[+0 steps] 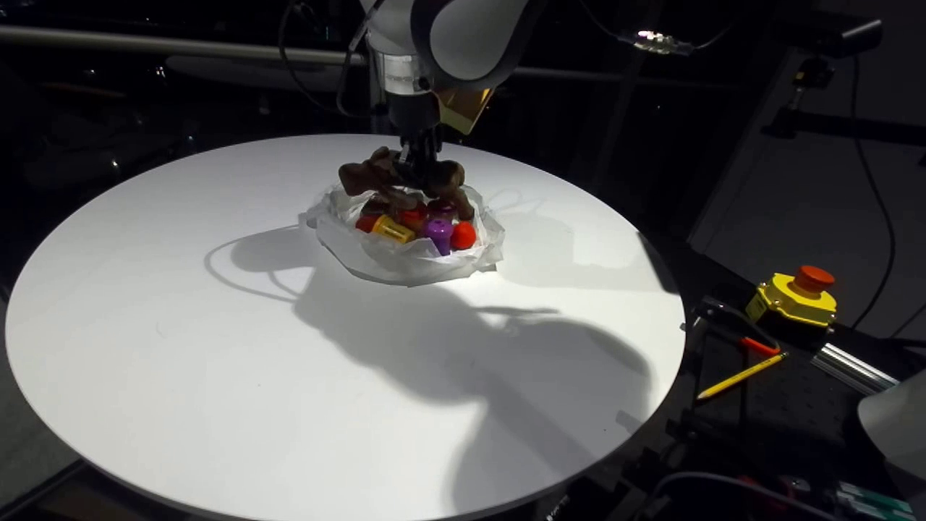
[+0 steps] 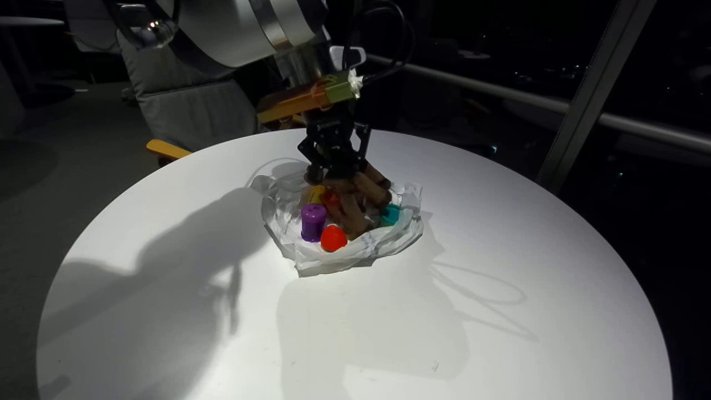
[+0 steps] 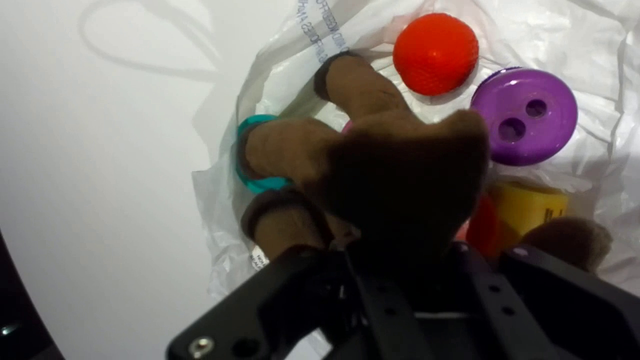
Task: Pick up all the objects from the plastic and put them on the table
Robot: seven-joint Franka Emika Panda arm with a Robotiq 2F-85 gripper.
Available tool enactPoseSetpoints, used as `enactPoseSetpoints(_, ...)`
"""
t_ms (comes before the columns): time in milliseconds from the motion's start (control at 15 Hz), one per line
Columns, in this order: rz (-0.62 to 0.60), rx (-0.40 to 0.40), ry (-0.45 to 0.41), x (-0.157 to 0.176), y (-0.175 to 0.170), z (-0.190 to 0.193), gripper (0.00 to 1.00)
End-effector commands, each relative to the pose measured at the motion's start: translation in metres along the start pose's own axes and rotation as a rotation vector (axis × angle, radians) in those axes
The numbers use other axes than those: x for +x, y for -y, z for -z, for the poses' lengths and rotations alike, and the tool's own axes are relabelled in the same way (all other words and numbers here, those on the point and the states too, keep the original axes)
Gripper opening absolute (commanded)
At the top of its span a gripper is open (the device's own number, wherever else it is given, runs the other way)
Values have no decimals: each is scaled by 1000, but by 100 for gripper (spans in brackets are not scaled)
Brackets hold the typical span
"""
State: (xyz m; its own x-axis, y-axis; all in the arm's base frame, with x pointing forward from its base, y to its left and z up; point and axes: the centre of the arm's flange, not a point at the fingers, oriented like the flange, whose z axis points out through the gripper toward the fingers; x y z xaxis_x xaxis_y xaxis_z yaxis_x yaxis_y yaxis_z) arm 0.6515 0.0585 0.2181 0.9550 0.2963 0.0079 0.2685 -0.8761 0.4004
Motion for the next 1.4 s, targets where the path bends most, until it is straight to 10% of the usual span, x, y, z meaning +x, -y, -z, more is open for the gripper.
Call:
enactPoseSetpoints(0, -105, 24, -24, -37, -32, 47, 9)
enactPoseSetpoints(467, -359, 15, 19, -114, -78, 76, 11)
enactPoseSetpoints(1133, -778, -26, 267, -160, -160, -24, 10)
enactPoseSetpoints(1200, -794, -19, 276, -159, -161, -26, 38)
enactPoseSetpoints(1333, -818, -19, 289, -158, -164, -31, 44)
